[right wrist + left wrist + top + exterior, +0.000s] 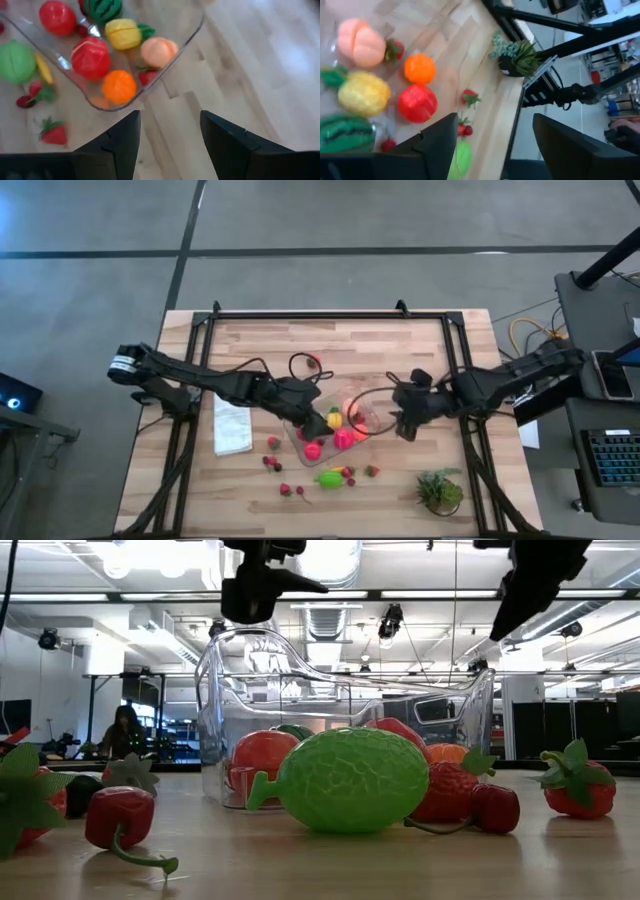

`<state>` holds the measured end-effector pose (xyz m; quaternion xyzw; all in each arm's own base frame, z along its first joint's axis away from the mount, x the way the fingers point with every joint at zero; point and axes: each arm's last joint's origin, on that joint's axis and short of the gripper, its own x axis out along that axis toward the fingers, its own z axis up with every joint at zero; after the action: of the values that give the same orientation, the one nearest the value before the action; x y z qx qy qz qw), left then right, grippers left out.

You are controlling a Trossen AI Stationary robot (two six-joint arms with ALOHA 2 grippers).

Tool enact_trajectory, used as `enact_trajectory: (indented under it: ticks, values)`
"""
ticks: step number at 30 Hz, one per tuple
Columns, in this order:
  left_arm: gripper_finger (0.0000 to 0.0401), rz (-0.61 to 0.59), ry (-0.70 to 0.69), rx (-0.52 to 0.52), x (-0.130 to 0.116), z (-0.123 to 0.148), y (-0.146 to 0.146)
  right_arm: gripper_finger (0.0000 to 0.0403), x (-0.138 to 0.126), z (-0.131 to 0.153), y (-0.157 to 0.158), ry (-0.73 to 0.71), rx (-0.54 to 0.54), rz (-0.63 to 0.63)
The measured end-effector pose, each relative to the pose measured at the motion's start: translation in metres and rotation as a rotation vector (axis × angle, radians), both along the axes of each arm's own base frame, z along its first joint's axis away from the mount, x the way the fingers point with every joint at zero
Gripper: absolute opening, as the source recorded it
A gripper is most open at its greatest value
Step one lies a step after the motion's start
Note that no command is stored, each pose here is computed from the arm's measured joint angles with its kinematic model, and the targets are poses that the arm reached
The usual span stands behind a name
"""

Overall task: Pick and placing Produce into tupperware
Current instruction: Put the strawberry into the transparent bin

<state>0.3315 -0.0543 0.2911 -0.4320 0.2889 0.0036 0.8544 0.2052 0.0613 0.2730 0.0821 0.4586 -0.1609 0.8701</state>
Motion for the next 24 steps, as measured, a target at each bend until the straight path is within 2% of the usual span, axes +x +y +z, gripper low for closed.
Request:
enact_trajectory:
  ticks: [3,4,6,7,10,13,15,18,21,24]
  values:
    - [0.0231,-0.024,-0.018,0.068,0.0,0.0,0.001,0.0199,-0.006,0.001,0.005,-0.022,-0.03,-0.038]
    - [0.0227,-0.049,-0.02,0.078,-0.001,0.0,0.0,0.0199,-0.006,0.001,0.007,-0.036,0.002,-0.072]
    - [0.0219,-0.107,0.019,0.087,-0.006,0.0,0.0,0.0199,-0.005,0.001,0.008,-0.06,0.14,-0.19]
    - [0.0215,-0.14,0.045,0.097,-0.012,0.0,0.0,0.0199,-0.002,0.001,0.012,-0.074,0.197,-0.207]
    - [0.0202,-0.214,0.072,0.172,-0.032,0.011,0.003,0.0199,0.005,0.001,0.032,-0.138,0.294,-0.153]
    - [0.0192,-0.236,0.071,0.245,-0.057,0.027,0.006,0.0199,0.011,-0.001,0.049,-0.165,0.362,-0.189]
    - [0.019,-0.226,0.05,0.294,-0.069,0.032,0.006,0.0199,0.015,-0.005,0.059,-0.148,0.376,-0.214]
    - [0.0189,-0.221,0.026,0.312,-0.086,0.033,0.003,0.0198,0.024,-0.014,0.076,-0.121,0.38,-0.265]
    - [0.0189,-0.229,0.019,0.311,-0.101,0.028,0.003,0.0198,0.04,-0.023,0.093,-0.09,0.37,-0.271]
    - [0.0189,-0.203,0.05,0.267,-0.109,0.019,0.004,0.0198,0.059,-0.033,0.109,-0.041,0.32,-0.222]
